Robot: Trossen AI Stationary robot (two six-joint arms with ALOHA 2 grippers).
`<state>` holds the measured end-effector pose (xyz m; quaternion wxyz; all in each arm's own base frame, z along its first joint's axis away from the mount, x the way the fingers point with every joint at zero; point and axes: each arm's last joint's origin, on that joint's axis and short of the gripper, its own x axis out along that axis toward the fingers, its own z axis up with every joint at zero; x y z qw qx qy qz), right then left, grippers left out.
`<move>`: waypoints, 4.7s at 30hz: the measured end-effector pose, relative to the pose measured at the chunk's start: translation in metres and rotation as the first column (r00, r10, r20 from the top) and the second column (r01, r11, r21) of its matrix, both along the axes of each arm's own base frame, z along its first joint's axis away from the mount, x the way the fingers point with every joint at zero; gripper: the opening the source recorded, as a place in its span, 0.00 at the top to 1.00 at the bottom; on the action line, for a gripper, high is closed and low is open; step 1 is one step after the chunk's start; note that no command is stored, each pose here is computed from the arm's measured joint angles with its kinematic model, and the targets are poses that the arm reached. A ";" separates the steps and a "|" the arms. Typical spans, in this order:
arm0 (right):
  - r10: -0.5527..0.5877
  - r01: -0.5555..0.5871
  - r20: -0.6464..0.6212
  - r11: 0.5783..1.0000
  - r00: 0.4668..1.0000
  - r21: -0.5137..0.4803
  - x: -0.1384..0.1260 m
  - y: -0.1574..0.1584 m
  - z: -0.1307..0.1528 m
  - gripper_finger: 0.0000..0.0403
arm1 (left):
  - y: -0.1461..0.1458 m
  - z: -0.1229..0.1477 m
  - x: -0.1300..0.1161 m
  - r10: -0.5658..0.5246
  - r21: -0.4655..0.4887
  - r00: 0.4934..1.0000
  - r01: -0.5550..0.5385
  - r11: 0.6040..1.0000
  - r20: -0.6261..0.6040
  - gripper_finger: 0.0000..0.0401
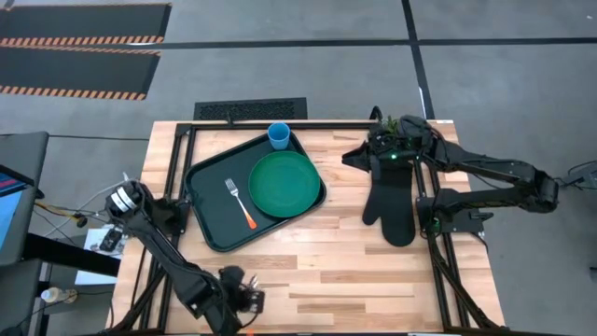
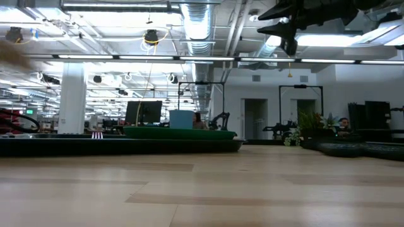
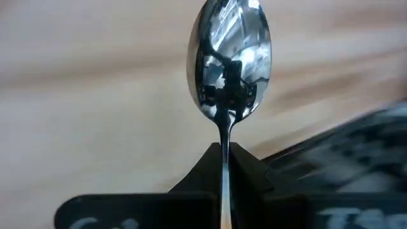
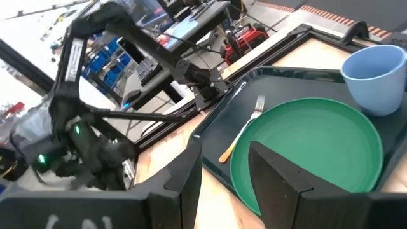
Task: Pick and place plate/cup/fork/spoon on tray
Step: Put the orange spoon on the black serving tray to the left of the orange fork
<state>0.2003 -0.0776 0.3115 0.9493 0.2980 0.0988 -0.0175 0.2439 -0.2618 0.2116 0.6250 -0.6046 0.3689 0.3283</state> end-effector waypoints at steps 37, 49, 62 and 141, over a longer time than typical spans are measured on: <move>0.298 -0.268 0.508 0.954 0.809 -0.133 0.068 0.042 0.016 0.36 | 0.213 0.093 0.027 -0.444 0.460 0.152 -0.083 0.884 0.883 1.00; 0.468 -0.441 0.509 0.879 0.723 -0.182 0.128 0.040 0.039 0.35 | 0.220 0.092 0.028 -0.451 0.464 0.147 -0.068 0.883 0.880 1.00; 0.554 -0.554 0.455 0.819 0.697 -0.149 0.160 0.036 0.036 0.35 | 0.220 0.092 0.028 -0.455 0.467 0.142 -0.060 0.882 0.879 1.00; 0.218 -0.218 0.012 0.976 0.976 -0.012 0.153 0.010 0.024 1.00 | 0.237 0.058 0.033 -0.140 0.464 0.625 -0.392 0.794 0.768 0.59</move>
